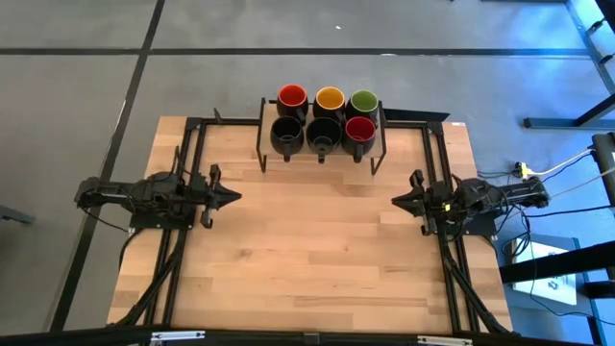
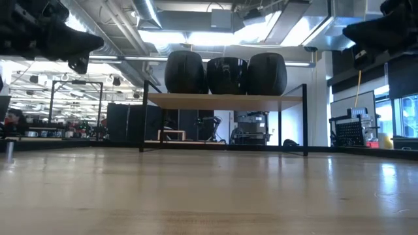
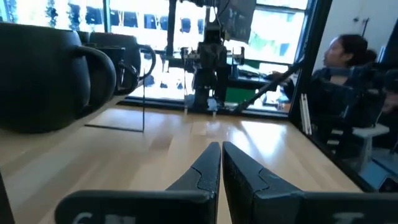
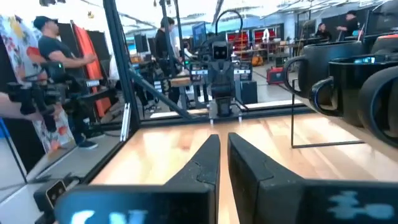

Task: Place coffee mugs
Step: Return to Home Position

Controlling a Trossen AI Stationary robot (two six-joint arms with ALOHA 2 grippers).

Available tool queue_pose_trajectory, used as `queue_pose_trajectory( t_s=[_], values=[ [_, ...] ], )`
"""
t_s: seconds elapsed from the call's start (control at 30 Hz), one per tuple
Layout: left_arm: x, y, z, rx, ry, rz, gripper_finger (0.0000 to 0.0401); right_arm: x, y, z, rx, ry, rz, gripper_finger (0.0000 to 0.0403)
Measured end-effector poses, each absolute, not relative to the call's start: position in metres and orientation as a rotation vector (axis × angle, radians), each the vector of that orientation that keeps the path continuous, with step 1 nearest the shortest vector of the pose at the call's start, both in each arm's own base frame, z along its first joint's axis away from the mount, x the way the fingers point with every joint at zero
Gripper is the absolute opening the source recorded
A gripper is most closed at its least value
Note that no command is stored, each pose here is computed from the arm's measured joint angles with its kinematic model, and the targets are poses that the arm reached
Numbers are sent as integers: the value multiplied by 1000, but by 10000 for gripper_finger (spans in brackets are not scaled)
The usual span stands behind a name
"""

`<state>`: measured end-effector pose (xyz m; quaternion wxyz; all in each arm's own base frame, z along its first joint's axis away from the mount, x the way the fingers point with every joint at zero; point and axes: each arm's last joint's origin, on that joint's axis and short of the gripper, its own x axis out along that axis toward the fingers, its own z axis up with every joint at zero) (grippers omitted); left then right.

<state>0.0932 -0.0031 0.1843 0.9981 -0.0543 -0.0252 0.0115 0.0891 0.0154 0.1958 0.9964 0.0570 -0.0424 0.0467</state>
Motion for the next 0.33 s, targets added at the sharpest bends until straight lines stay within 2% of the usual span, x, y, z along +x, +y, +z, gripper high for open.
queue_pose_trajectory(
  t_s=[0.13,0.33],
  values=[
    [97,-3,170,-128,-42,22,12,93,16,179,133,-45,82,21],
    [97,-3,170,-115,-46,18,12,96,18,170,113,-35,121,21]
  ],
)
